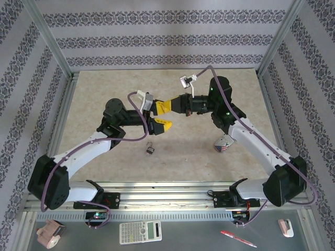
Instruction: Unlock with the key
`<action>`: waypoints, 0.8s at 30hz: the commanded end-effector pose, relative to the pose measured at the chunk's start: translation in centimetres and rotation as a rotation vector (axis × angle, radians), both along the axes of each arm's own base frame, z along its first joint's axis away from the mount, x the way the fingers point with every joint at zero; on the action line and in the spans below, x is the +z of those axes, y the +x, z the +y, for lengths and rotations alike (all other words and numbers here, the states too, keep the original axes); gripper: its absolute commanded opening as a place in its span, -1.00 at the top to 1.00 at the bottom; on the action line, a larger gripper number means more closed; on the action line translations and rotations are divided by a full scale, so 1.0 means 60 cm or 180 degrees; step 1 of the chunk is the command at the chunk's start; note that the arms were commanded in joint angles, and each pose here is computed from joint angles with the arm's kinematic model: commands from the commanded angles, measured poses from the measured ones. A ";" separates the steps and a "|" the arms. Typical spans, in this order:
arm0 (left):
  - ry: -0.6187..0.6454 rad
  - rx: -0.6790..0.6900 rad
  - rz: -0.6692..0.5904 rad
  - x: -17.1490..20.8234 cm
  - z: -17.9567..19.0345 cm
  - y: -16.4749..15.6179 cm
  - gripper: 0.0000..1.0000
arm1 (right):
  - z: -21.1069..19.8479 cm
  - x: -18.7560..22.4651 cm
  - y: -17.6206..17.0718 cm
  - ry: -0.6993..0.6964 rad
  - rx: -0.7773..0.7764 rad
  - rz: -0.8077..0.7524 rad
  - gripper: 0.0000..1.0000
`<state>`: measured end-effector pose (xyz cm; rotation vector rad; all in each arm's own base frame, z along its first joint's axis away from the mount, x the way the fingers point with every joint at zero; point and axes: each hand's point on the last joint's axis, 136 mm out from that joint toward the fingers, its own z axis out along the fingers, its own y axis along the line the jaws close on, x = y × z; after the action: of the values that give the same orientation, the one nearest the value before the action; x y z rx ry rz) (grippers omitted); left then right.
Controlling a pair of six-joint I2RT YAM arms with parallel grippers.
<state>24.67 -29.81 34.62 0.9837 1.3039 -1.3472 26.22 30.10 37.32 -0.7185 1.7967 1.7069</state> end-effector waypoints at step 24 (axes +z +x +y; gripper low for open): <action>0.0099 0.0360 -0.0156 0.009 0.062 0.048 0.00 | 0.057 0.034 0.054 0.0136 0.0810 -0.0125 1.00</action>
<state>27.79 -26.34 33.65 0.9198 1.3801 -1.2116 30.22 33.50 38.03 -0.9151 1.7588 1.8635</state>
